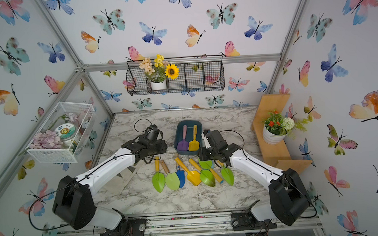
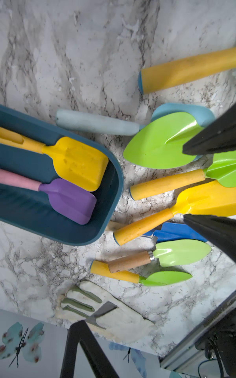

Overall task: Put the shovel into the storage box
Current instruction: Place the shovel in the storage box, then pick up the shovel from the center of the board.

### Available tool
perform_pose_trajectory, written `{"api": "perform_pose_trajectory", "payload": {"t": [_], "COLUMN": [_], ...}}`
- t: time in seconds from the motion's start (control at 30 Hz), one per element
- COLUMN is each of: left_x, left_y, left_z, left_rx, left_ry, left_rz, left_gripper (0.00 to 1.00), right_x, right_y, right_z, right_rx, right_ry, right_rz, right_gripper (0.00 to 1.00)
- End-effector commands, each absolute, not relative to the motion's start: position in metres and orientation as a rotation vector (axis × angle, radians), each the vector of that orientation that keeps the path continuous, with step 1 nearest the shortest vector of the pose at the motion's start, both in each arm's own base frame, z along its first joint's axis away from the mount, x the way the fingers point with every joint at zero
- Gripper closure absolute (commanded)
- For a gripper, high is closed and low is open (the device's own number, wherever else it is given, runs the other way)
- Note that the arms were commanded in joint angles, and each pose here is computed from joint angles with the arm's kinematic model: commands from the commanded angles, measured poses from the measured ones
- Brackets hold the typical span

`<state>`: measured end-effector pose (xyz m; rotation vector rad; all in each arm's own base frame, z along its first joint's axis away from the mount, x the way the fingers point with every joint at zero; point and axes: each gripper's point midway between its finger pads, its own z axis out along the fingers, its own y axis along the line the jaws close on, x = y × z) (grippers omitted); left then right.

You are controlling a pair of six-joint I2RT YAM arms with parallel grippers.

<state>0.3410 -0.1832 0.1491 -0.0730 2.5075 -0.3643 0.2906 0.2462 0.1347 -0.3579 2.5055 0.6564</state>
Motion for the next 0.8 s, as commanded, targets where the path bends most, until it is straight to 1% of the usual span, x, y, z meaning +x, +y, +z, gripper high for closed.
{"api": "perform_pose_trajectory", "payload": {"t": [0.0,0.2,0.27,0.37,0.5,0.77], "left_x": [0.327,0.305,0.3,0.294,0.29,0.285], "left_y": [-0.161,-0.141,-0.14,-0.139,-0.139,-0.138], "left_z": [0.146,0.123,0.114,0.102,0.086,0.058], "left_rx": [-0.201,-0.284,-0.296,-0.318,-0.333,-0.339], "left_ry": [2.508,2.546,2.564,2.586,2.619,2.676], "left_rz": [-0.399,-0.407,-0.414,-0.431,-0.43,-0.403], "left_gripper": [0.55,0.53,0.45,0.42,0.43,0.51], "right_x": [0.283,0.266,0.26,0.254,0.251,0.254], "right_y": [0.27,0.297,0.306,0.314,0.318,0.313], "right_z": [0.147,0.141,0.138,0.135,0.132,0.124], "right_rx": [-0.462,-0.56,-0.594,-0.624,-0.639,-0.607], "right_ry": [2.457,2.452,2.453,2.455,2.458,2.483], "right_rz": [0.768,0.82,0.824,0.835,0.834,0.786], "right_gripper": [0.48,0.48,0.47,0.44,0.44,0.45]}}
